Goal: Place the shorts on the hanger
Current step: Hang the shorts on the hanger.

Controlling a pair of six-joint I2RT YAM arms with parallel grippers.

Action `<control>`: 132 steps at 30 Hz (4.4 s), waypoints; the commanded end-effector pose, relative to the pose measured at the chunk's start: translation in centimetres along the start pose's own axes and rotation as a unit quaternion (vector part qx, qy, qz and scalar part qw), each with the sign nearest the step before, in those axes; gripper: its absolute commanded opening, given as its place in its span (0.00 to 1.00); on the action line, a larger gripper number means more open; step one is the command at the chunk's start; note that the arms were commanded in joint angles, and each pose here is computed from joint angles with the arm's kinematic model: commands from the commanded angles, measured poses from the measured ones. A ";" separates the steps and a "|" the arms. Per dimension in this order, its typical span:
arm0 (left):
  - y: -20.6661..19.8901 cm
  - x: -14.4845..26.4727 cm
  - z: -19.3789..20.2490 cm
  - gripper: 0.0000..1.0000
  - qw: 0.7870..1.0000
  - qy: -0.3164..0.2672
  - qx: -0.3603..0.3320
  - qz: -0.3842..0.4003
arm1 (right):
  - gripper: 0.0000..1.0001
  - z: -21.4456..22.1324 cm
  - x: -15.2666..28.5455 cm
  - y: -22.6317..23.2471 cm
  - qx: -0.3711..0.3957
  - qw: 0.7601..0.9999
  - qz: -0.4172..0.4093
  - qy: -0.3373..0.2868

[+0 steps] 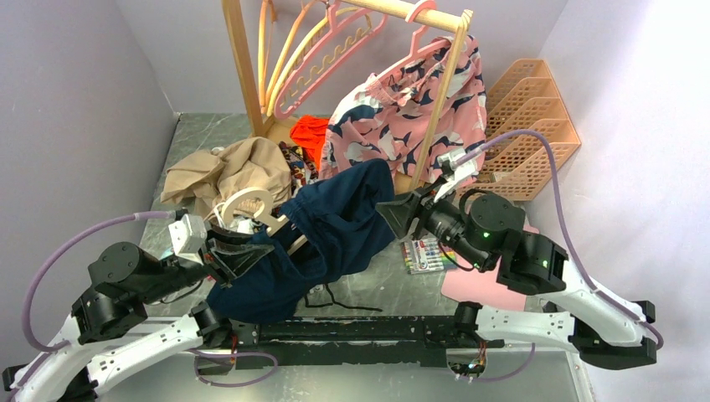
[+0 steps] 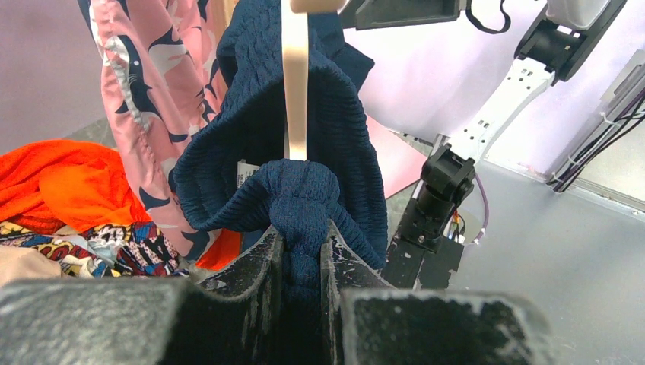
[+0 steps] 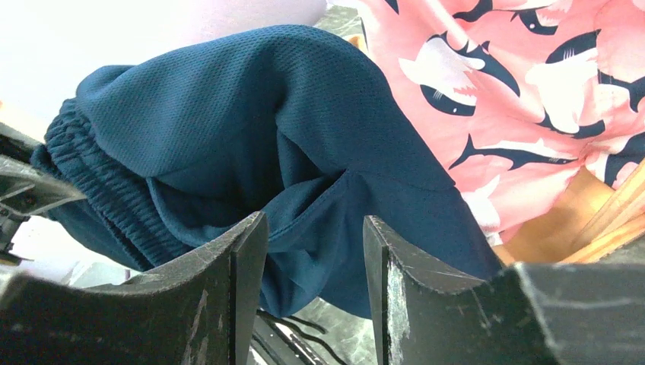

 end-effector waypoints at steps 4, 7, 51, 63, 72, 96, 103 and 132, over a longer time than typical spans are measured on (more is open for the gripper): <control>-0.9 0.7 -3.5 0.07 0.998 -0.067 -0.005 0.011 | 0.53 -0.8 -0.9 -0.1 -0.039 0.998 0.027 -0.036; -0.9 0.6 -3.5 0.07 0.998 -0.066 -0.006 0.013 | 0.53 -0.3 -1.4 -0.3 -0.040 0.998 0.045 -0.028; -2.8 -2.1 -4.1 0.07 0.995 -0.007 -0.038 0.097 | 0.31 -1.5 3.8 -4.2 0.021 0.988 0.146 0.042; -2.4 -4.1 -1.3 0.07 0.991 0.087 -0.017 0.101 | 0.68 -6.4 3.4 2.8 0.135 0.980 -0.147 0.019; -4.0 -5.7 0.9 0.07 0.965 0.184 0.018 0.186 | 0.62 -1.0 -0.3 7.1 0.184 0.929 -0.311 0.076; -4.8 -7.6 -0.1 0.07 0.953 0.186 -0.001 0.238 | 0.28 1.0 -1.9 9.9 0.117 0.912 -0.390 0.053; -4.4 -7.6 -0.5 0.09 0.961 0.176 -0.002 0.211 | 0.00 0.9 -1.5 9.6 0.109 0.915 -0.385 0.049; -5.7 2.6 -16.2 0.71 0.984 -0.110 -0.103 0.099 | 0.00 -12.9 7.1 6.0 0.124 0.936 -0.288 -0.158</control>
Point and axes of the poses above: each gripper's point midway between its finger pads, its own x axis back along the fingers, its own y axis along the line the jaws close on, z = x × y, the point moved 6 cm from there along x, back along the fingers, and after that the axes turned 6 degrees about x, right-handed, at the moved point
